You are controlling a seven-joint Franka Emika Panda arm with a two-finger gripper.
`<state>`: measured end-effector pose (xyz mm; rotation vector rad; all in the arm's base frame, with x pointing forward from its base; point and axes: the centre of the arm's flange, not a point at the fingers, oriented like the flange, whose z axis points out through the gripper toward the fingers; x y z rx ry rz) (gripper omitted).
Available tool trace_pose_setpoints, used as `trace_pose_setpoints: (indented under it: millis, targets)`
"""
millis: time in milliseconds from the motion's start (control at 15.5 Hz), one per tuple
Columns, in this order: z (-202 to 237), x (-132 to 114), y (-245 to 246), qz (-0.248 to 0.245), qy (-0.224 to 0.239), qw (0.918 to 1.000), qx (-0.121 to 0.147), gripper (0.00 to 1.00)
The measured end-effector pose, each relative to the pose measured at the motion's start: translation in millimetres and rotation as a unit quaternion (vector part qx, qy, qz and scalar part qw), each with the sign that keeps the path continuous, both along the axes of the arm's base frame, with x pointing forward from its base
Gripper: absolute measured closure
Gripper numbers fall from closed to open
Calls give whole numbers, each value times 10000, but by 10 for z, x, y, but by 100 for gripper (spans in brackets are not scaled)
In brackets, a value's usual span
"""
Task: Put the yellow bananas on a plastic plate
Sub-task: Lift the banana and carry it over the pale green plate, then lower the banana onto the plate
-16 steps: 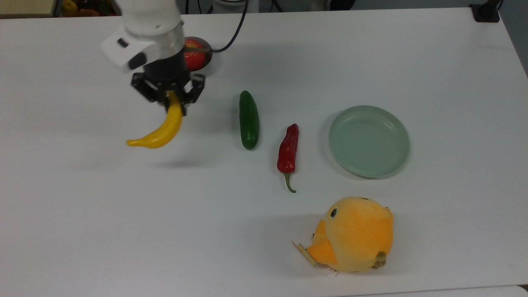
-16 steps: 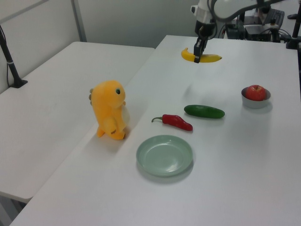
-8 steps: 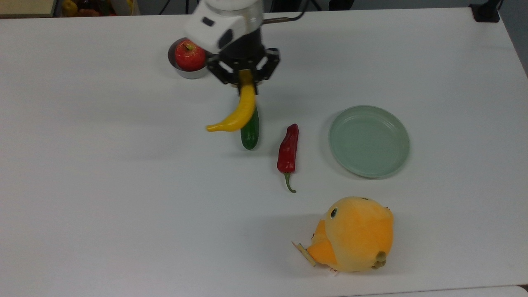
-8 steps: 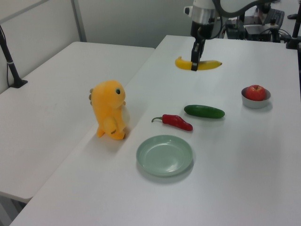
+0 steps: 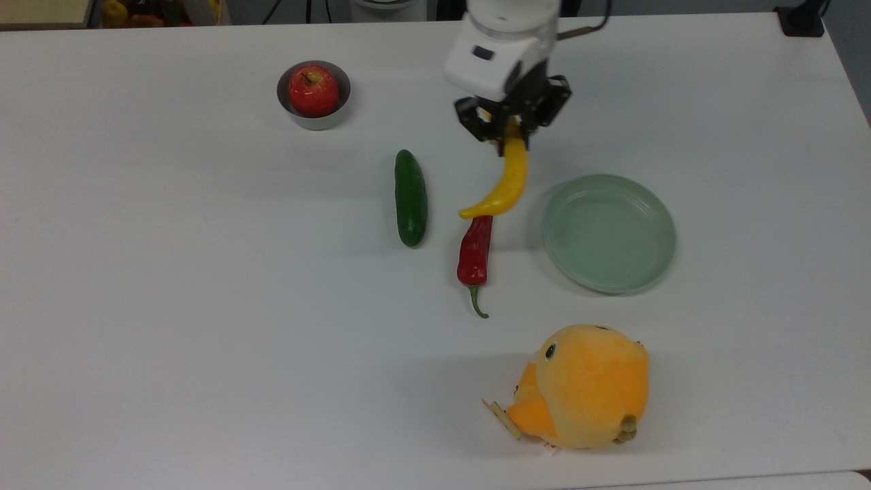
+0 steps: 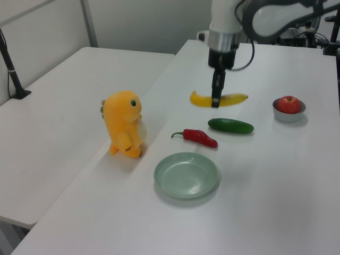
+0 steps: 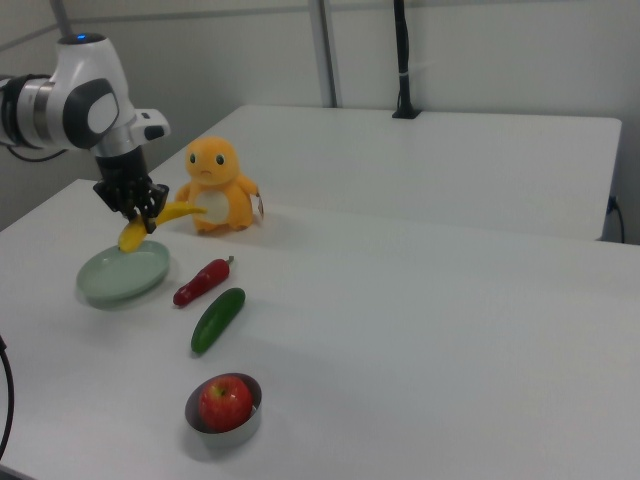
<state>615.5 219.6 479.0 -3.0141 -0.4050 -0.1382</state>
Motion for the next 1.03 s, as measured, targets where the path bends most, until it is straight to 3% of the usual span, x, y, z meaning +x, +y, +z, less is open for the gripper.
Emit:
trace_pose_setpoints:
  millis: [450, 836, 1029]
  targets:
    - [-749, -13, 950, 320, -356, 9987, 194, 71]
    - [-1356, -8, 1286, 303, -597, 9977, 44, 71]
    - [-1513, -12, 1376, 328, -668, 9972, 112, 71]
